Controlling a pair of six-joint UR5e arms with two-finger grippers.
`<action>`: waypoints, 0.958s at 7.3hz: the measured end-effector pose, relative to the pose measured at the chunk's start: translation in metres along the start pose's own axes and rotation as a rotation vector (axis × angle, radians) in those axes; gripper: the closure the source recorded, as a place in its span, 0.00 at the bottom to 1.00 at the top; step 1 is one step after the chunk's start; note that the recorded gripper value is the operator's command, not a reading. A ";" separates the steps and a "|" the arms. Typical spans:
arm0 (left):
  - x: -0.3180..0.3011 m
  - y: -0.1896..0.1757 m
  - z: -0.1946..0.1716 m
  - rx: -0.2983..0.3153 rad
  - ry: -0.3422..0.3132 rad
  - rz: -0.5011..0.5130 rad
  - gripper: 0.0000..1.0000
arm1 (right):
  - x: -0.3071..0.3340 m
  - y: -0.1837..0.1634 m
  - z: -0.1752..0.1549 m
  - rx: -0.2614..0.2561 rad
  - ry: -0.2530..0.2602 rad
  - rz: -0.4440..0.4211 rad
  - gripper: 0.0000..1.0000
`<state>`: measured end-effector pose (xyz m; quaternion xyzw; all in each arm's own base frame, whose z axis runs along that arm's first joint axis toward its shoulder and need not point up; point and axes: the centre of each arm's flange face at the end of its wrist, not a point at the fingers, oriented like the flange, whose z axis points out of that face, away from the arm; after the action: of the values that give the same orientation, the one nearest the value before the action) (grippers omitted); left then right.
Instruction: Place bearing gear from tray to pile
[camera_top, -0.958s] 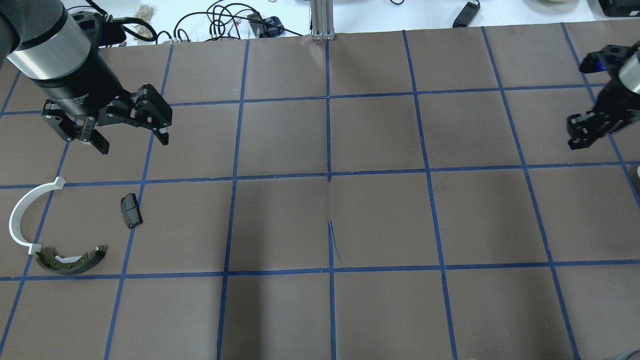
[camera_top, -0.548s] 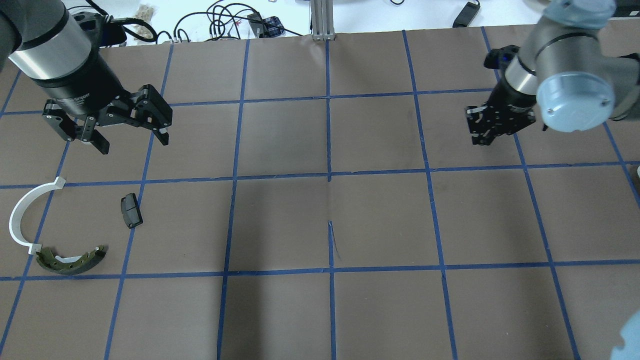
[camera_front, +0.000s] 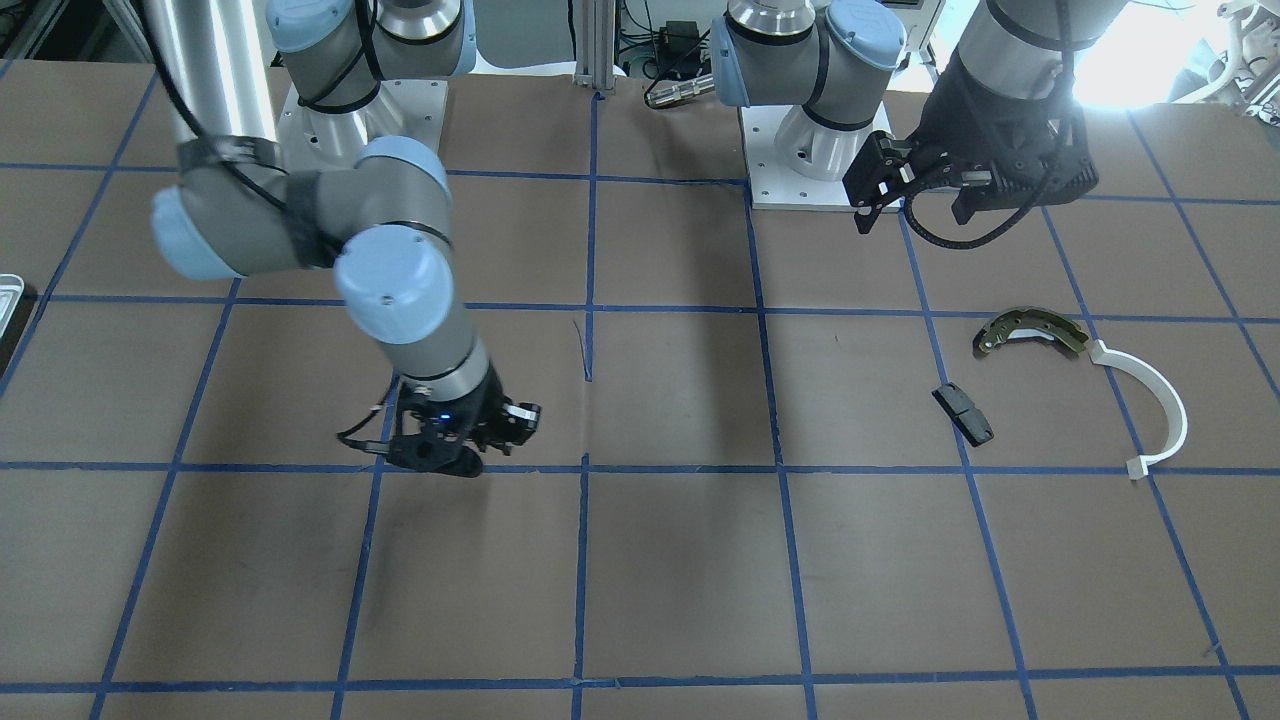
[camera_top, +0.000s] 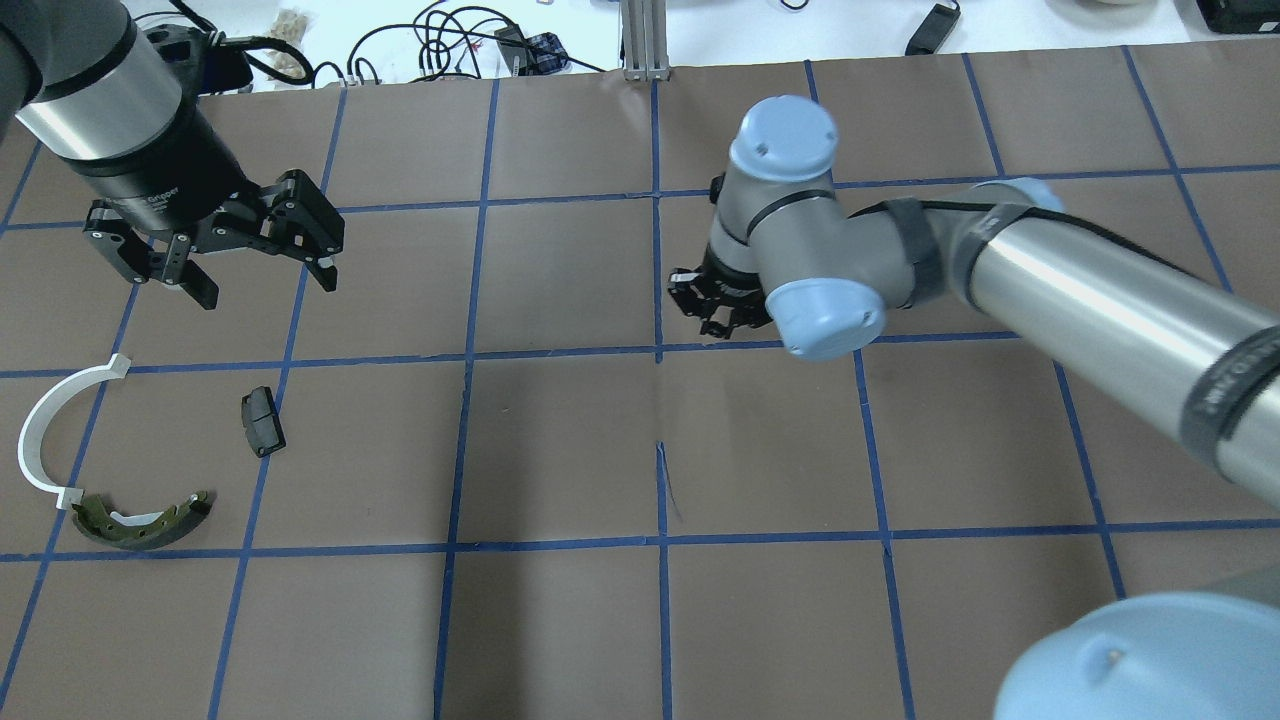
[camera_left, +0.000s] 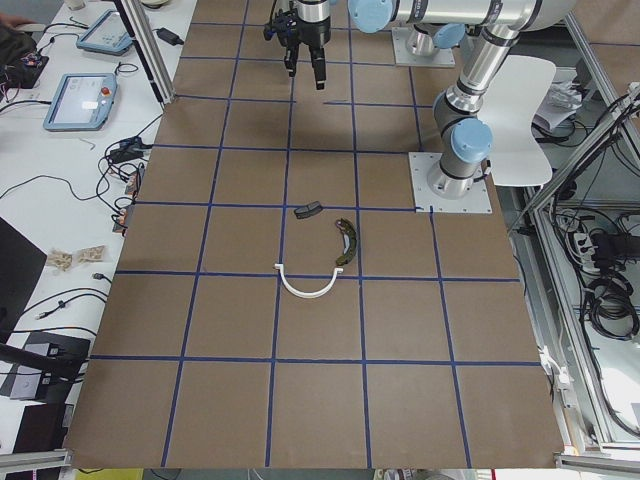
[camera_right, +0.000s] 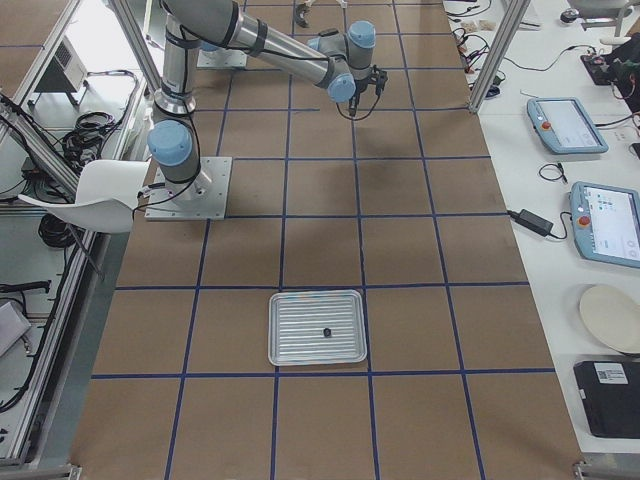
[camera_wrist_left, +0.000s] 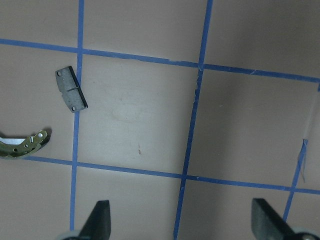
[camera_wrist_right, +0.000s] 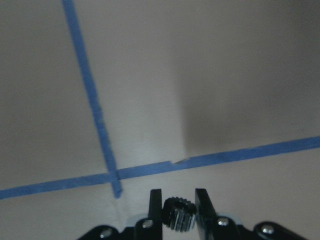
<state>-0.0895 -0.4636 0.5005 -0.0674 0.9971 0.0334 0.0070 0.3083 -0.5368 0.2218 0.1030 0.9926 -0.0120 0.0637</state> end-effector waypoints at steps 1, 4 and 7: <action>0.000 0.000 0.000 0.000 0.000 0.000 0.00 | -0.027 0.018 0.012 0.013 -0.015 0.012 0.01; 0.000 0.000 0.000 0.000 0.000 0.000 0.00 | -0.030 0.018 0.008 0.043 -0.010 0.017 0.00; 0.000 -0.001 0.001 -0.003 0.002 -0.004 0.00 | 0.102 -0.051 -0.091 0.091 0.060 -0.037 0.00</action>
<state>-0.0896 -0.4648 0.4991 -0.0695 0.9970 0.0346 0.0062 0.1871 -0.5627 0.2992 0.0878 0.9942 -0.0552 0.0292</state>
